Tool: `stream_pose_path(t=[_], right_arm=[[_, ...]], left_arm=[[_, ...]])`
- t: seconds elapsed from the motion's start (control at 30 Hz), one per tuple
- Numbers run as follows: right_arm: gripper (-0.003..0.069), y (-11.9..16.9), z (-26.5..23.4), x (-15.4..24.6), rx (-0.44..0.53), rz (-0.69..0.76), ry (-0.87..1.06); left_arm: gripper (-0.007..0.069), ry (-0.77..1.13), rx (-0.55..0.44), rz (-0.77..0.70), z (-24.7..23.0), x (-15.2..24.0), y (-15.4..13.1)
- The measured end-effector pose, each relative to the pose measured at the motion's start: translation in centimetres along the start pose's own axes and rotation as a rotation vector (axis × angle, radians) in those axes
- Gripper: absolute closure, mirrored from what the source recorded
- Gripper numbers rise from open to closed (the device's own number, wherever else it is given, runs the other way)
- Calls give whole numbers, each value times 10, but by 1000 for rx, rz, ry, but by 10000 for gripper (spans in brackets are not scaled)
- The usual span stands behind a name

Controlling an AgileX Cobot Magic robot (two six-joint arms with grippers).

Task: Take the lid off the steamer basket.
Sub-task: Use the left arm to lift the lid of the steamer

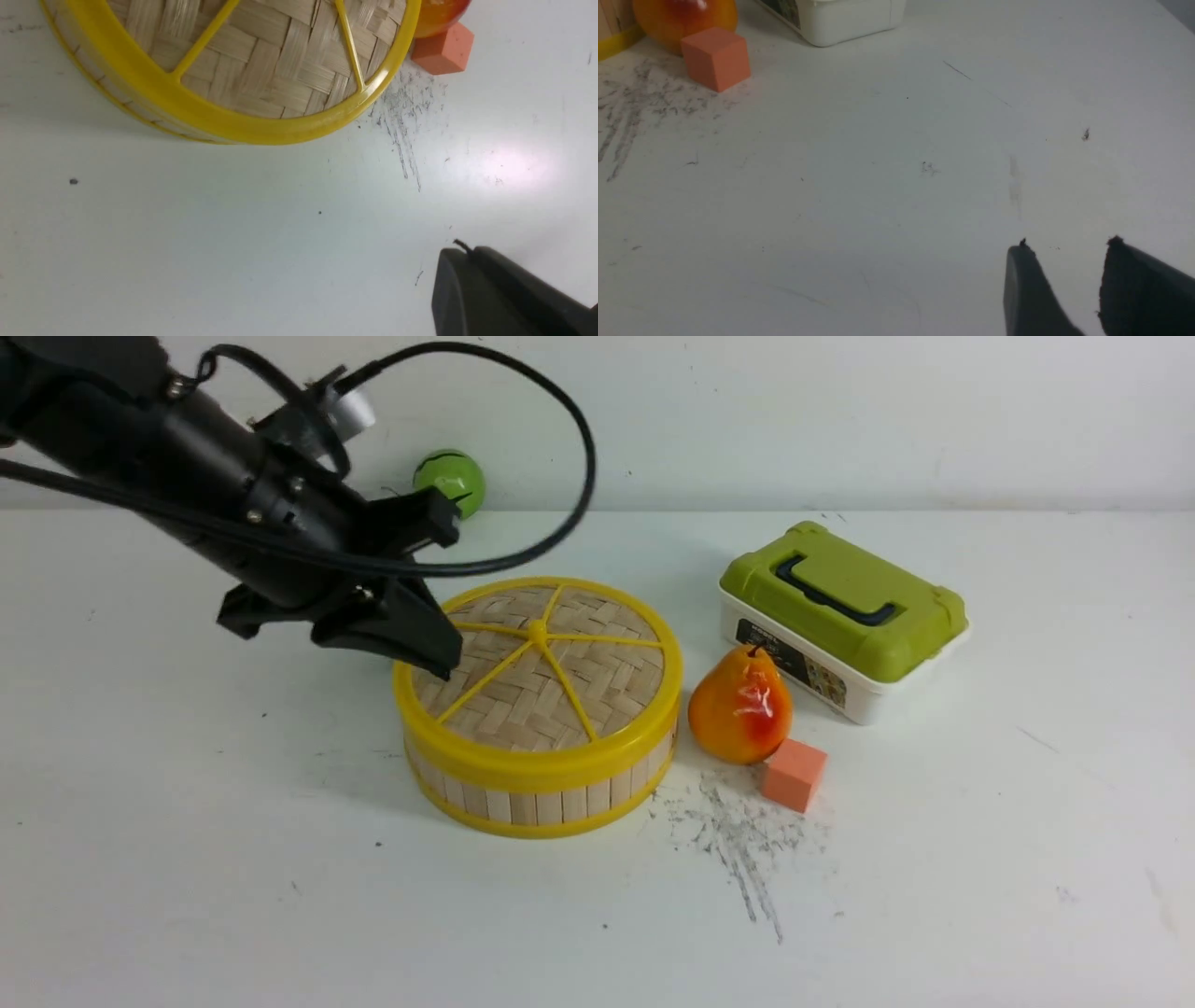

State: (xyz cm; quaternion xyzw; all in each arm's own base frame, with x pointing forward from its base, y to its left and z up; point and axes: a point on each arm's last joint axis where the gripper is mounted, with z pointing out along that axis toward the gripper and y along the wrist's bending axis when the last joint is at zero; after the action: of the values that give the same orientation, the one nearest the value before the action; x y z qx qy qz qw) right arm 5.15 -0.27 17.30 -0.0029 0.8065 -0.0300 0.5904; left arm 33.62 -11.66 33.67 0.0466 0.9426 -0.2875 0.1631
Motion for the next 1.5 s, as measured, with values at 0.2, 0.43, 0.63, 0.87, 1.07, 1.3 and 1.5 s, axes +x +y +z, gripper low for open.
stream_pose_path(t=[0.2, 0.43, 0.63, 0.87, 1.07, 1.3, 1.5], right_arm=[[419, 0, 0, 0, 0, 0, 0], [419, 0, 0, 0, 0, 0, 0], [419, 0, 0, 0, 0, 0, 0], [419, 0, 0, 0, 0, 0, 0], [419, 0, 0, 0, 0, 0, 0], [419, 0, 0, 0, 0, 0, 0], [419, 0, 0, 0, 0, 0, 0]], left_arm=[[638, 41, -26, 132, 46, 6, -32], [638, 42, -142, 225, 58, -10, -47], [614, -105, -245, 264, 60, -49, -51], [377, -176, -281, 301, 87, -64, -39], [270, -219, -288, 315, 104, -71, -33], [259, -254, -362, 280, 124, -77, -18], [260, -209, -389, 266, 137, -75, -9]])
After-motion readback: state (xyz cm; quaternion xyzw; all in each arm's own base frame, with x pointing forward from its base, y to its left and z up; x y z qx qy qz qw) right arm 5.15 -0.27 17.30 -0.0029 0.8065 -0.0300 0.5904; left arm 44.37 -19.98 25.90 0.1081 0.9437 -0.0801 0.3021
